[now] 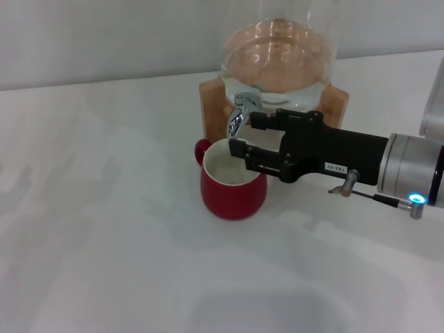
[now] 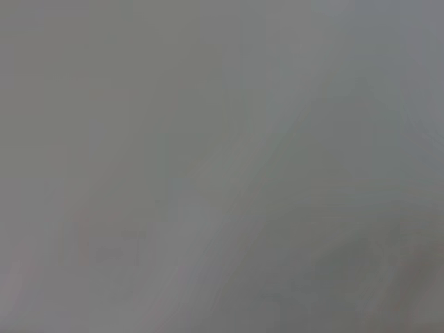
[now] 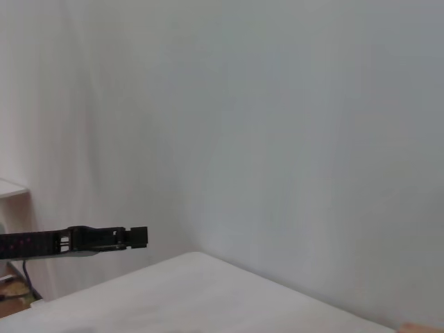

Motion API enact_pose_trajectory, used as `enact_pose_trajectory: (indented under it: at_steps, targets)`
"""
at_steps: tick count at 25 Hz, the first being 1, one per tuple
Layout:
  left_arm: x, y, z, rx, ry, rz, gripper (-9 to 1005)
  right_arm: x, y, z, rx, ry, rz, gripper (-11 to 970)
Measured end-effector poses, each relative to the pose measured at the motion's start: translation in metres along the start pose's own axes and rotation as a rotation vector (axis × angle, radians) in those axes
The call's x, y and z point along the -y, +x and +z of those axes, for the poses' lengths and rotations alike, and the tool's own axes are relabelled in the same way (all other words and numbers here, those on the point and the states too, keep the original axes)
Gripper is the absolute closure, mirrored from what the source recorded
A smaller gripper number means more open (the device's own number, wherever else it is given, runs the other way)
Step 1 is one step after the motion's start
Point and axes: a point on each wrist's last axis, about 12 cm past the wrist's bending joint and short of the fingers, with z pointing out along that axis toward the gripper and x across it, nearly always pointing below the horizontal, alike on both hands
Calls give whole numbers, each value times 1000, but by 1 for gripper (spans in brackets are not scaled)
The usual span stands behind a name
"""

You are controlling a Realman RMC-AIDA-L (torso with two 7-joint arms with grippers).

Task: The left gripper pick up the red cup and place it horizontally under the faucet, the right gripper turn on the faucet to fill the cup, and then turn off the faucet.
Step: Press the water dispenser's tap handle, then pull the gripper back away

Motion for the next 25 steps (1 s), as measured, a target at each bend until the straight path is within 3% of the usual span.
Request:
enact_pose_trajectory:
  at_steps: [25]
  targets:
    - [0,0,-1,0,1,0,370,8,0,-6,7,49,-2,328]
